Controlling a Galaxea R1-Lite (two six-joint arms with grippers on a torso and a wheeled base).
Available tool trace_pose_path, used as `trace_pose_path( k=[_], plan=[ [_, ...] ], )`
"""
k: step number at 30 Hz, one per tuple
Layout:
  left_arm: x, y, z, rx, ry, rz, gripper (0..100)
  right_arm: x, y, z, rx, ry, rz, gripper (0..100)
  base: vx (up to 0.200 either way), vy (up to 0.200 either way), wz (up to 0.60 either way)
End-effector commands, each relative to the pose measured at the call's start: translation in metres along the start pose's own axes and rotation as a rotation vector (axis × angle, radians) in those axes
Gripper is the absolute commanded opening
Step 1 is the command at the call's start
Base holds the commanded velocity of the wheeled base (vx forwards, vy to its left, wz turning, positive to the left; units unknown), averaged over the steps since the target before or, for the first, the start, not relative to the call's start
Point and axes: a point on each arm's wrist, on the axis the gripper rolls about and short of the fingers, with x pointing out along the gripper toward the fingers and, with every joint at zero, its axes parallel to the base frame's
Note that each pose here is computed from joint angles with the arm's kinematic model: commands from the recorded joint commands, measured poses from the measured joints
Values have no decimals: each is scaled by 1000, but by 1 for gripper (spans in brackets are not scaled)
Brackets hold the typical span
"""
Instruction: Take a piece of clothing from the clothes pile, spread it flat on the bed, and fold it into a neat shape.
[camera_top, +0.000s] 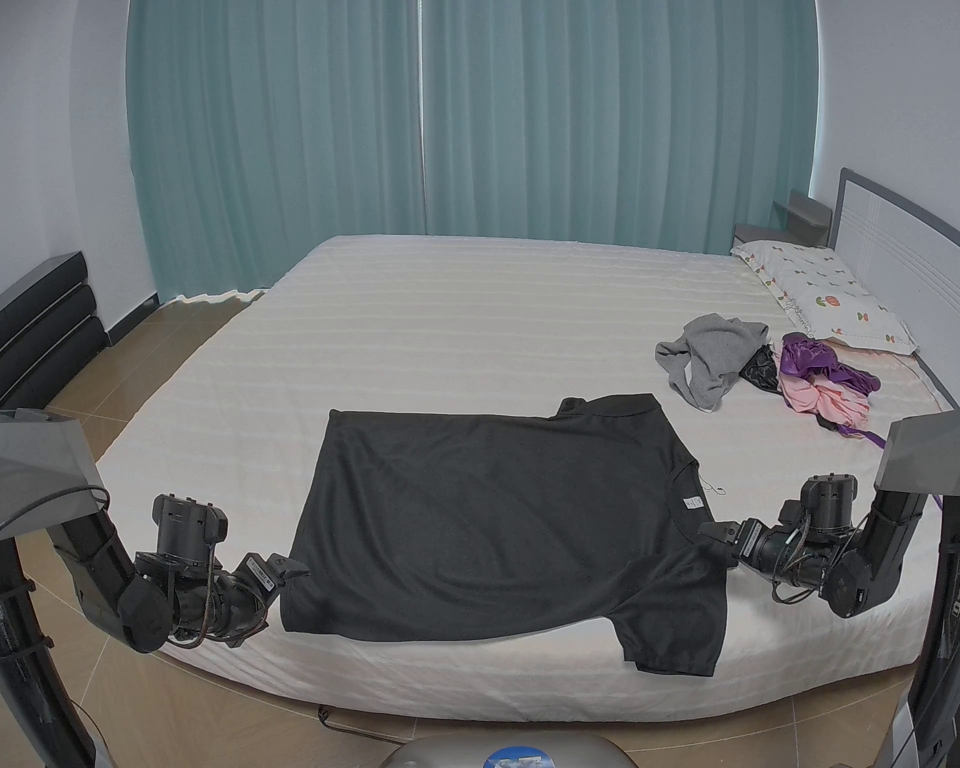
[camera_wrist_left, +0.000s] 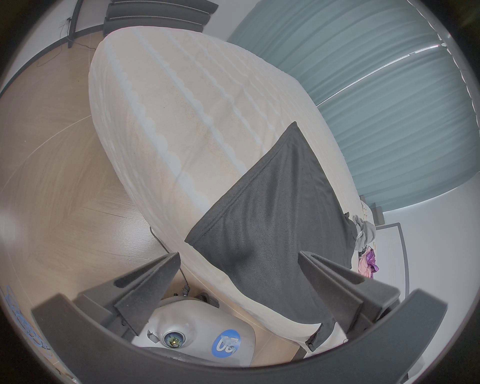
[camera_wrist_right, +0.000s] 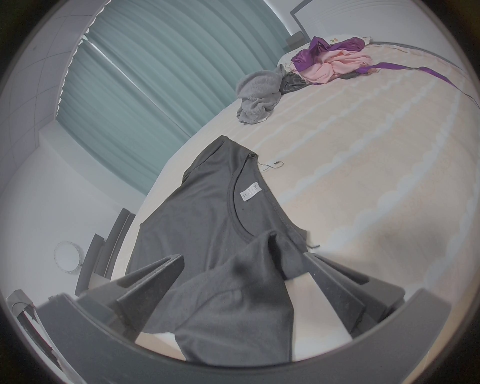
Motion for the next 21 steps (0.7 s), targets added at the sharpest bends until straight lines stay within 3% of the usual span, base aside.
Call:
trace_pose_path(
  k=[1, 3, 8, 21],
  plan=[
    [0, 1, 0, -1, 3, 3, 100, -22, -5, -14, -47, 61, -8, 100, 0, 0, 0],
    [0, 1, 0, -1, 3, 3, 100, -28, -10, -25, -96, 113, -13, 100, 0, 0, 0],
    [0, 1, -1, -1, 3, 3, 100, -33, -14, -38, -105, 183, 19, 100, 0, 0, 0],
    [0, 1, -1, -1, 3, 3, 100, -23, -15, -47, -105, 230, 47, 100, 0, 0, 0]
  ],
)
